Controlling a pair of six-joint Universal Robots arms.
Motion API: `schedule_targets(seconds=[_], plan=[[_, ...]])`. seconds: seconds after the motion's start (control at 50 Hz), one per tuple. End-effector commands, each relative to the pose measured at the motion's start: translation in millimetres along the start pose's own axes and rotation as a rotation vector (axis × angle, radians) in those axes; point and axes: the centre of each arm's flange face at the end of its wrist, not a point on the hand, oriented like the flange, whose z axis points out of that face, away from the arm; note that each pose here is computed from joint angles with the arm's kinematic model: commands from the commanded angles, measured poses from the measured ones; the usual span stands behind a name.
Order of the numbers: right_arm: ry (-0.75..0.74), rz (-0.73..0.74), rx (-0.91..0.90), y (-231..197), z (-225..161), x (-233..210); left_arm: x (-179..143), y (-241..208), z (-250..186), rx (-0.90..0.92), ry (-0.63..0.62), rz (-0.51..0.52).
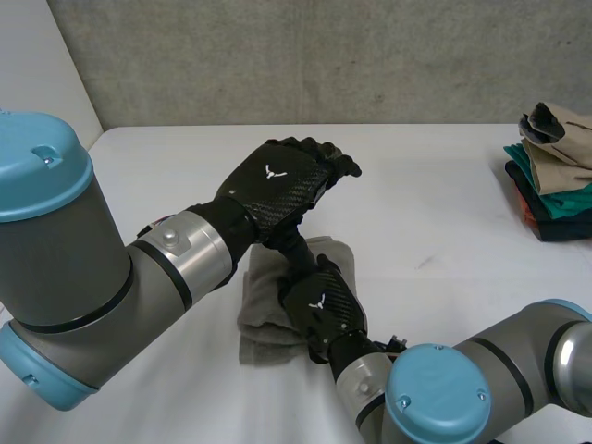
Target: Fold the laundry.
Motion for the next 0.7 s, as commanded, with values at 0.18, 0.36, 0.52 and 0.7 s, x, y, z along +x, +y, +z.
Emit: schedule_targets(seconds=[0.18, 0.36, 0.52, 0.7], plan=[[0.2, 0.023, 0.128, -18, 47, 63, -13, -16, -5, 0.046, -0.044, 0.016], [0.318, -0.011, 0.333, -70, 71, 146, -29, -34, -13, 0.096, -0.094, 0.018], [0.568, -0.095, 0.44, -105, 71, 283, -28, -40, -17, 0.115, -0.094, 0.002], [0.648, -0.11, 0.542, -92, 40, 415, -28, -38, -18, 0.11, -0.095, 0.0]])
